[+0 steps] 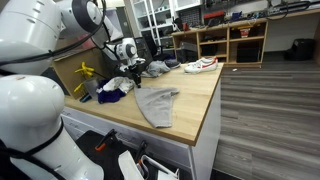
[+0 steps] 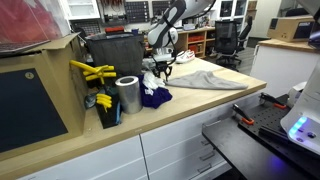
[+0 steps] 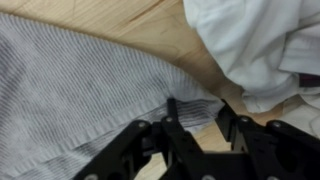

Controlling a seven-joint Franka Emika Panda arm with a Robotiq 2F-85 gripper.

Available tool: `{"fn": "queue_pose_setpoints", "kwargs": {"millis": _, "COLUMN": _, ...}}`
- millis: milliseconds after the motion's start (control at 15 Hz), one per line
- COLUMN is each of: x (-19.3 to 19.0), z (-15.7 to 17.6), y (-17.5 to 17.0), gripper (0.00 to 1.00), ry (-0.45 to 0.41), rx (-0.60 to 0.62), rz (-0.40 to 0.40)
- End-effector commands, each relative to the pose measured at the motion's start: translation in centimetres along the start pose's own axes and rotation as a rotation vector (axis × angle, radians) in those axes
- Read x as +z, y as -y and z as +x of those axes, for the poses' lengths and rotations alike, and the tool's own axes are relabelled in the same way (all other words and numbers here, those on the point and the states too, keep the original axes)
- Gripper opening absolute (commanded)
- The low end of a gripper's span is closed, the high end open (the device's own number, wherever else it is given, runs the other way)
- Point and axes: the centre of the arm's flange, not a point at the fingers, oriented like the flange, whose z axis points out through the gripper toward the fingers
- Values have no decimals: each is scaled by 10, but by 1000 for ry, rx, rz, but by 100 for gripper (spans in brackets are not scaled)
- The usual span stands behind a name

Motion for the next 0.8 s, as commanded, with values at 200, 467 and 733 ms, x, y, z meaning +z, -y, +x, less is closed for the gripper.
{"fn": "queue_pose_setpoints", "kwargs": {"millis": 200, "x": -29, "z": -3, "y": 2, "gripper": 0, "ry": 13, "rx": 10, "rz": 9}}
{"fn": "queue_pose_setpoints", "kwargs": {"millis": 467, "x": -46, "z": -8, "y": -9, "gripper": 1, "ry": -5, "rx": -8, "rz": 22}}
{"fn": "queue_pose_setpoints", "kwargs": {"millis": 733, "x": -64, "z": -23, "y": -23, "gripper": 1, "ry": -37, "rx": -56, "rz": 20}}
